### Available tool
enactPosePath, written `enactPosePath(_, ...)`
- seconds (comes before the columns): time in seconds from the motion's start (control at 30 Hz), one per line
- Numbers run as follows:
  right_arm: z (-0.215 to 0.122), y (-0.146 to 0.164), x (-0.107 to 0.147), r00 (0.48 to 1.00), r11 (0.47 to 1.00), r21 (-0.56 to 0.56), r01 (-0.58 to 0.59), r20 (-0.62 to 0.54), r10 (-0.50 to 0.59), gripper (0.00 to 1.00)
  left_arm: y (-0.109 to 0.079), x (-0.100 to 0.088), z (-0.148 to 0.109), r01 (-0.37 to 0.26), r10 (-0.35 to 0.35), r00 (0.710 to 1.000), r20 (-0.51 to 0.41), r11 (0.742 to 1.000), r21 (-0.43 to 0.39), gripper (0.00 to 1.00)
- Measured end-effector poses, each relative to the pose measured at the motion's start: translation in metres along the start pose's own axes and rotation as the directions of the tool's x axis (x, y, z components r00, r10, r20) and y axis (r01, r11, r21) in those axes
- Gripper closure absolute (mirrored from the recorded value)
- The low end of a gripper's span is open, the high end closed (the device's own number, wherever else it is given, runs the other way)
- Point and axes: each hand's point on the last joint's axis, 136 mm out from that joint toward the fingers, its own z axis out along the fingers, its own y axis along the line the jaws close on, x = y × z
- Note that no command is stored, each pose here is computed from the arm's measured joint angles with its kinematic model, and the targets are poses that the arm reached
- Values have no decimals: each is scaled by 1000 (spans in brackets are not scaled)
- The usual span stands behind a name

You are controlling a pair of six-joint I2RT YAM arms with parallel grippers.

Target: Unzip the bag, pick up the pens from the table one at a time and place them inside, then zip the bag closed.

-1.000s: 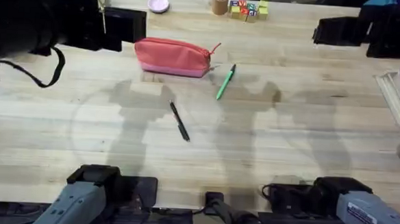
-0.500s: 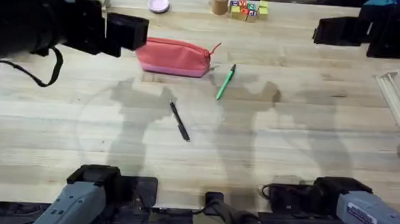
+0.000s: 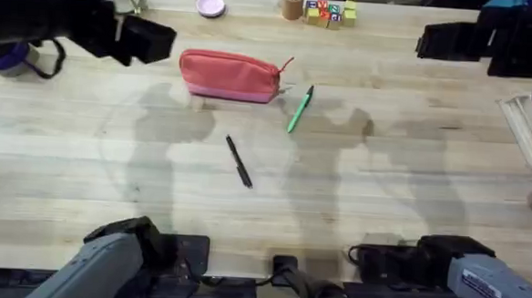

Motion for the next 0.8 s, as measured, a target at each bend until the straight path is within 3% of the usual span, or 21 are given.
enactPosePath(0.23,0,0,0,1000,1000,0,0,-1,0,6,27,15,5,-73,67,994,83,995,71,9)
enactPosePath(0.5,0,0,1,1000,1000,0,0,-4,0,6,24,15,31,-233,181,951,251,952,198,8)
enactPosePath(0.8,0,0,2,1000,1000,0,-1,-7,1,6,25,15,39,-280,212,931,297,936,212,8)
